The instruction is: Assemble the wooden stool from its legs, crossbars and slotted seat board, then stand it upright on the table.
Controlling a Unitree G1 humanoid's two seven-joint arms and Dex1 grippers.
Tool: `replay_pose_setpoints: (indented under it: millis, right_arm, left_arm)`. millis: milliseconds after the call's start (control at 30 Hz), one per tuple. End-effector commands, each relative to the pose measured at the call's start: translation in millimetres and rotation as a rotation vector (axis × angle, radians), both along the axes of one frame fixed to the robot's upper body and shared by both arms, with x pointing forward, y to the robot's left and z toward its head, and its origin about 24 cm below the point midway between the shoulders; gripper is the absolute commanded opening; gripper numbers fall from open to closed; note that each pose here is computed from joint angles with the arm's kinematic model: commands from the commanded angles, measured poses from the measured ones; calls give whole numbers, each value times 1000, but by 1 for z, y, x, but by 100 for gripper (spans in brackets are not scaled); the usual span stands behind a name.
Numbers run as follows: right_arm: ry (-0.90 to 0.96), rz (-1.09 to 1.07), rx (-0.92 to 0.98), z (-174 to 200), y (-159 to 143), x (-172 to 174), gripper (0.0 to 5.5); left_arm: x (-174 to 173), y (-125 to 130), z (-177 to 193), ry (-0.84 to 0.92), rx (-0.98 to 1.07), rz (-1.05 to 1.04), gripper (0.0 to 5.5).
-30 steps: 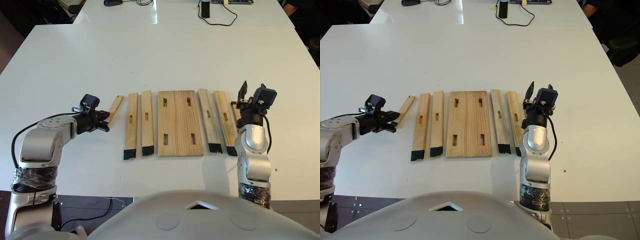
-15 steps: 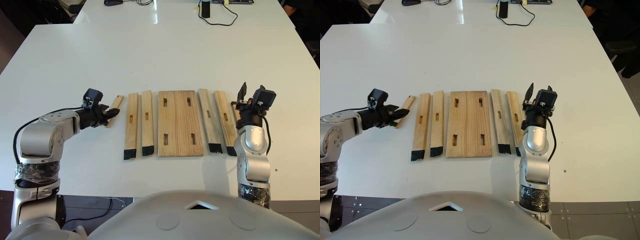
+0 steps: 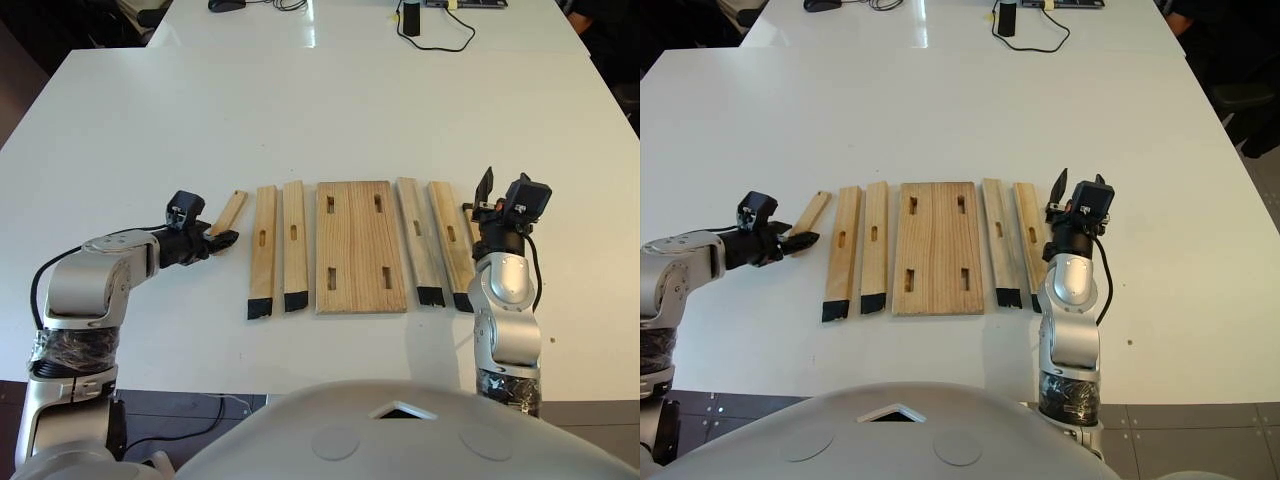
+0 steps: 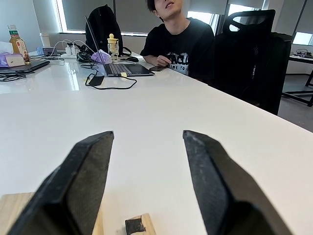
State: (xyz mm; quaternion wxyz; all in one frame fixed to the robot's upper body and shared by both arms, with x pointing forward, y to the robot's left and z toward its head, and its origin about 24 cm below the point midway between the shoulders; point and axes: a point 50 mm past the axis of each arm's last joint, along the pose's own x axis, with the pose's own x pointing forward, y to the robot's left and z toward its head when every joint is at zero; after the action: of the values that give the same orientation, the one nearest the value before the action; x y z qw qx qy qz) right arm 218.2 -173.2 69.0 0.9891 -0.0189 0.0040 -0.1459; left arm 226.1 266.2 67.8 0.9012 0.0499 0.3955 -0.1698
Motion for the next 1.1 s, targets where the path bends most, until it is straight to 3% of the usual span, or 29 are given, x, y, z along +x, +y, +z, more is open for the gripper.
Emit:
replay_pose_setpoints:
  millis: [33,367,533,667,767,900,1033,1100]
  right_arm:
    - [12,2,-6,-1,0,1,261]
    - [2,5,-11,1,-2,4,261]
    - [-14,1,-20,6,-6,7,261]
    - [-75,1,-55,23,-24,6,261]
    - [-218,196,-66,60,-36,4,261]
    - [-356,666,89,106,-19,-7,261]
    - [-358,1160,196,133,0,-20,261]
    - [-345,1315,230,142,5,-23,261]
  left_arm:
    - [-6,9,-10,42,45,29,284]
    - [-4,8,-13,33,43,42,130]
    - [4,9,-8,-13,74,52,129]
    - [32,-3,24,-245,30,22,129]
    - [49,-37,69,-470,-228,-147,129]
    - [43,-68,115,-603,-462,-436,129]
    - [19,-101,157,-572,-790,-837,129]
    - [7,-112,164,-554,-839,-971,129]
